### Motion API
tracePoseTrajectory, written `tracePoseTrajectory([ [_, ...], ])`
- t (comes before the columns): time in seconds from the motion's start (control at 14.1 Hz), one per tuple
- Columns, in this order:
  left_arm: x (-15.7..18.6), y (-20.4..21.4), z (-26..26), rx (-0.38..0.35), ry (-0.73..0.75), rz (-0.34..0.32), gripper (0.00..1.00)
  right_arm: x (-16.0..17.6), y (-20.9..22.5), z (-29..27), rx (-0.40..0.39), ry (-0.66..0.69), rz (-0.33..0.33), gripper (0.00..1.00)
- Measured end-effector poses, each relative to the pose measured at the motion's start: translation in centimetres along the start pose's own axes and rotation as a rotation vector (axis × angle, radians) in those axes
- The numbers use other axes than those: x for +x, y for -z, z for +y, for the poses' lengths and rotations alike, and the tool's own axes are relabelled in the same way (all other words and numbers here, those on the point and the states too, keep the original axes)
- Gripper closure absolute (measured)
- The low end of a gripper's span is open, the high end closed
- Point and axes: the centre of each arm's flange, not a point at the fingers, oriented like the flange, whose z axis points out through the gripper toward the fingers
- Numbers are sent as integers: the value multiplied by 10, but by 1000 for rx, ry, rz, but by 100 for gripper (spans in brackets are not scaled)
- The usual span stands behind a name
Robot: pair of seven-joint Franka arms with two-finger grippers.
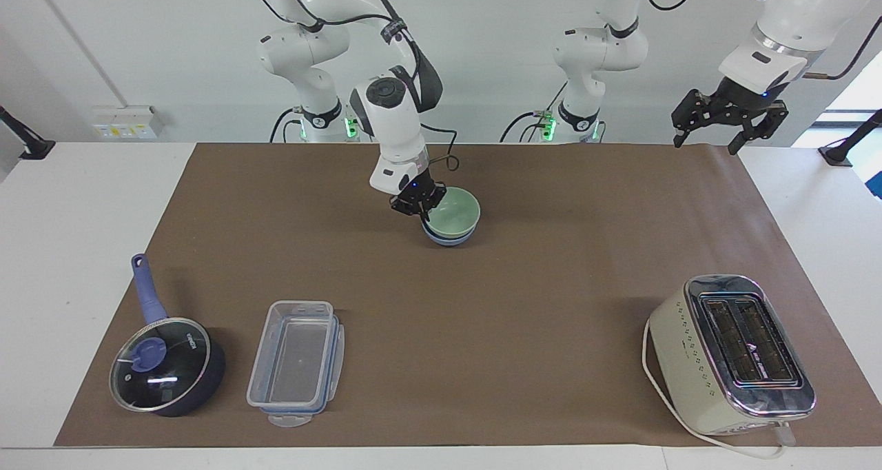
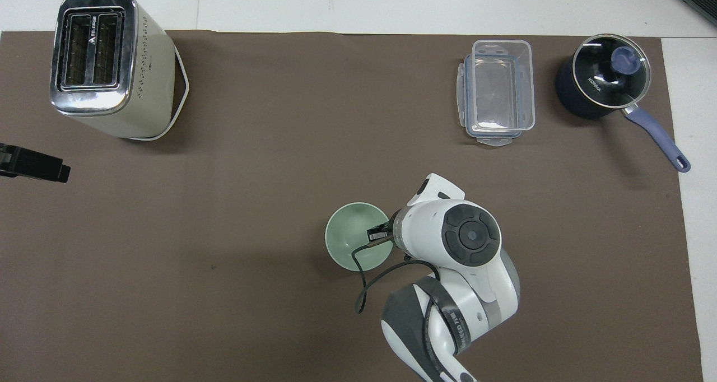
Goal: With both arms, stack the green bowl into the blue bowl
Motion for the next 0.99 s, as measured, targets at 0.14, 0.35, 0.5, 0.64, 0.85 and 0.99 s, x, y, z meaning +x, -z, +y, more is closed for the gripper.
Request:
tracePoseTrajectory([
  [0.14,0,0,0,0,0,0,0,0,-4,1,-1,-1,-2,89],
  [0.35,0,0,0,0,0,0,0,1,-3,0,-1,0,0,62],
  [0.5,0,0,0,0,0,0,0,4,3,-1,4,1,13,39],
  [0.64,0,0,0,0,0,0,0,7,16,-2,10,0,32,20],
  [0.85,0,0,0,0,0,0,0,13,48,11,14,-26,40,0],
  [0.99,0,0,0,0,0,0,0,20,74,34,14,-69,48,0],
])
